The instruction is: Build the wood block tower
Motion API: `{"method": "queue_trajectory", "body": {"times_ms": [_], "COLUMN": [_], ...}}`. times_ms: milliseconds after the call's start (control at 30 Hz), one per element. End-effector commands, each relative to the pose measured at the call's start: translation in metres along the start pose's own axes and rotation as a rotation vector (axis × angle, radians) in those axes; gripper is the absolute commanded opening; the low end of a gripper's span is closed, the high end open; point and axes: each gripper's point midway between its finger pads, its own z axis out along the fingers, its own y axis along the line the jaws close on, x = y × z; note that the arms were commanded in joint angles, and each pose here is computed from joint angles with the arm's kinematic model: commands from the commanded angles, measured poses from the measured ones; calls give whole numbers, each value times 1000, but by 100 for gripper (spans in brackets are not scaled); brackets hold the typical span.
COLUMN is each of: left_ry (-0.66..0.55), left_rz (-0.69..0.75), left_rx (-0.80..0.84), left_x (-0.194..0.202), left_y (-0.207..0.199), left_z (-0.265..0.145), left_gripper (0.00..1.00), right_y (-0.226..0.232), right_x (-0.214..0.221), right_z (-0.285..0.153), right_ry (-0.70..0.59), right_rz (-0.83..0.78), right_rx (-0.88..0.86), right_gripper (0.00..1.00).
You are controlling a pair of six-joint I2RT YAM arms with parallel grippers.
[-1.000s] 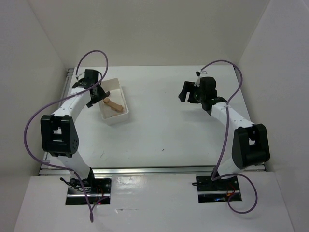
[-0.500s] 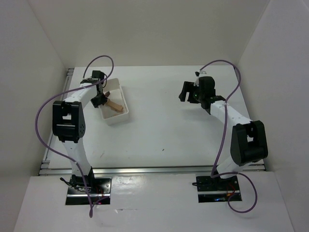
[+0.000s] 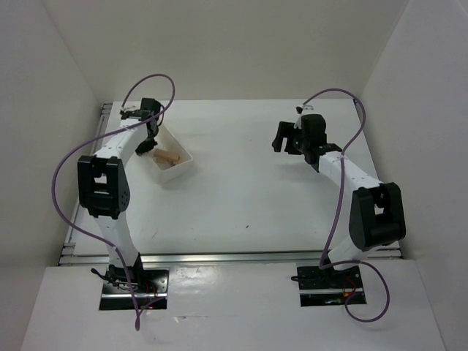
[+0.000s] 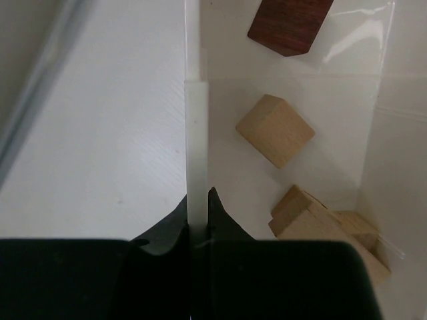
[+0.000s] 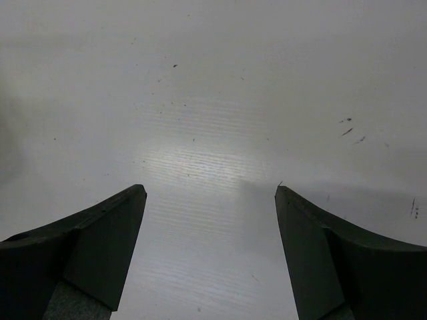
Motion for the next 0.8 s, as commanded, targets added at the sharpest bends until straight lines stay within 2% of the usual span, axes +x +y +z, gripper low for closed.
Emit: {"method": "queue_trajectory", "body": {"times_ms": [0,67,167,267,367,500,567,600,667,767], "left_ry": [-224,-260,-283,-306,-280,-247,-231,-260,-253,-253], "left_rz": [-53,-11,95,250,388,499,646,642,780,877], "left_rx": [-213,-321,-460,-603,-685,-750,-759,-739,-730,-698], "left_x": [-69,-80,-82,-84,-78,-75,-78,-83,-82,-79], "left_y": [49,68,84,102,110,119,109,98,77,50], "left_z": [-49,-65,-67,-79,-80,-88,-92,-90,-88,-77], "left_gripper": [0,0,0,0,0,0,0,0,0,0], "right_y": [-5,-9,-17,-20,-22,-25,-25,-23,-23,-27], "right_x": [-16,-14,-10,-9,-4,3,1,2,2,9], "right_z": [2,4,6,9,13,17,19,19,19,20], "right_ry": [-42,-36,-26,-17,3,32,32,34,34,59], "right_rz": [-22,-21,-29,-37,-46,-58,-58,-58,-58,-66], "right_rx": [40,57,94,108,113,120,120,111,111,127], "right_gripper": [86,86,86,86,86,86,86,86,86,86]}}
